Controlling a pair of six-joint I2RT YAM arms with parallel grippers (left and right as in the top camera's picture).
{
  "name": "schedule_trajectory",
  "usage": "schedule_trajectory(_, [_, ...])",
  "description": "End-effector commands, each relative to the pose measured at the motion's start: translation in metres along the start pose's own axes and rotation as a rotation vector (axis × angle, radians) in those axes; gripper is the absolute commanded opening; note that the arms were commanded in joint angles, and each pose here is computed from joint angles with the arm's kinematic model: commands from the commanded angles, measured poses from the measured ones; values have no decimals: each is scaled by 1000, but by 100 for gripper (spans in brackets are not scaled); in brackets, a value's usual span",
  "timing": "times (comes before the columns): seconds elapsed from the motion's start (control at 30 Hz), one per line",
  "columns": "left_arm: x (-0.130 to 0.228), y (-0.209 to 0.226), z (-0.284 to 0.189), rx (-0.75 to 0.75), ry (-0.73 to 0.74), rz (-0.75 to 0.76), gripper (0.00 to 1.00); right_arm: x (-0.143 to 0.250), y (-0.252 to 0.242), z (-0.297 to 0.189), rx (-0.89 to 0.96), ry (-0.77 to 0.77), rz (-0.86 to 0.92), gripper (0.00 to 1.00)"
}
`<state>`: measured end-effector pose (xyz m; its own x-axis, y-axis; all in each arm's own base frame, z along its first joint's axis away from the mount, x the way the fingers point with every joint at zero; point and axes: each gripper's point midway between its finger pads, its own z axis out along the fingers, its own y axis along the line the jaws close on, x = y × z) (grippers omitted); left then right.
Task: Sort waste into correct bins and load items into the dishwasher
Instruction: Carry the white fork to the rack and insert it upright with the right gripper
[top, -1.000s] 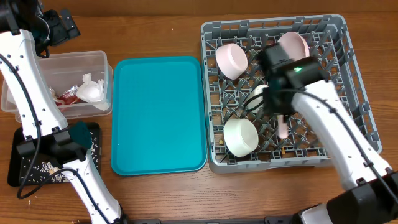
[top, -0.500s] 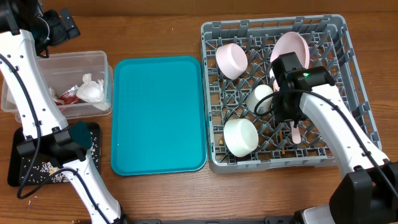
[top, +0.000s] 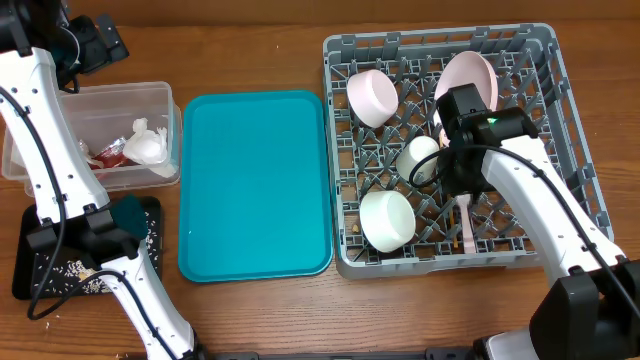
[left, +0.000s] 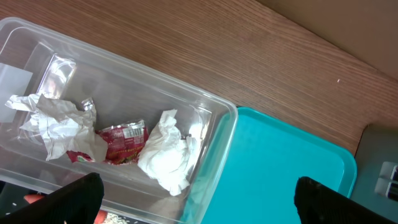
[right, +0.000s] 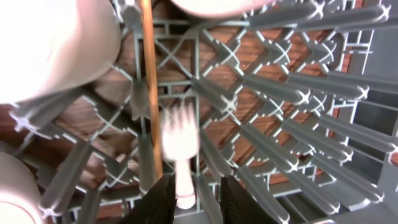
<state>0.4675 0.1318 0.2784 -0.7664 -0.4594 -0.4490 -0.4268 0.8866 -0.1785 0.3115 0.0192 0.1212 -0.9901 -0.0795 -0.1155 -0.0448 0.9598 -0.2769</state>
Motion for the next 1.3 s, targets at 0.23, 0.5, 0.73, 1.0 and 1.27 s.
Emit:
schedule_trajectory(0.23, [-1,-3,-9,12,-17,-7,100,-31,56,-78,-441,-125,23,29])
schedule_trajectory(0.5, [-1,-3,-9,12,-17,-7,100,-69,76,-193,-758,-412,-23,91])
schedule_trajectory(0.73, [-1,-3,-9,12,-17,-7,100,-83,67,-252,-815,-572,-48,100])
schedule_trajectory(1.0, [-1,-3,-9,12,-17,-7,100,-86,67,-253,-810,-587,-48,100])
schedule_trajectory(1.27, [-1,-3,-9,12,-17,-7,100,-86,67,-253,-810,-587,-48,100])
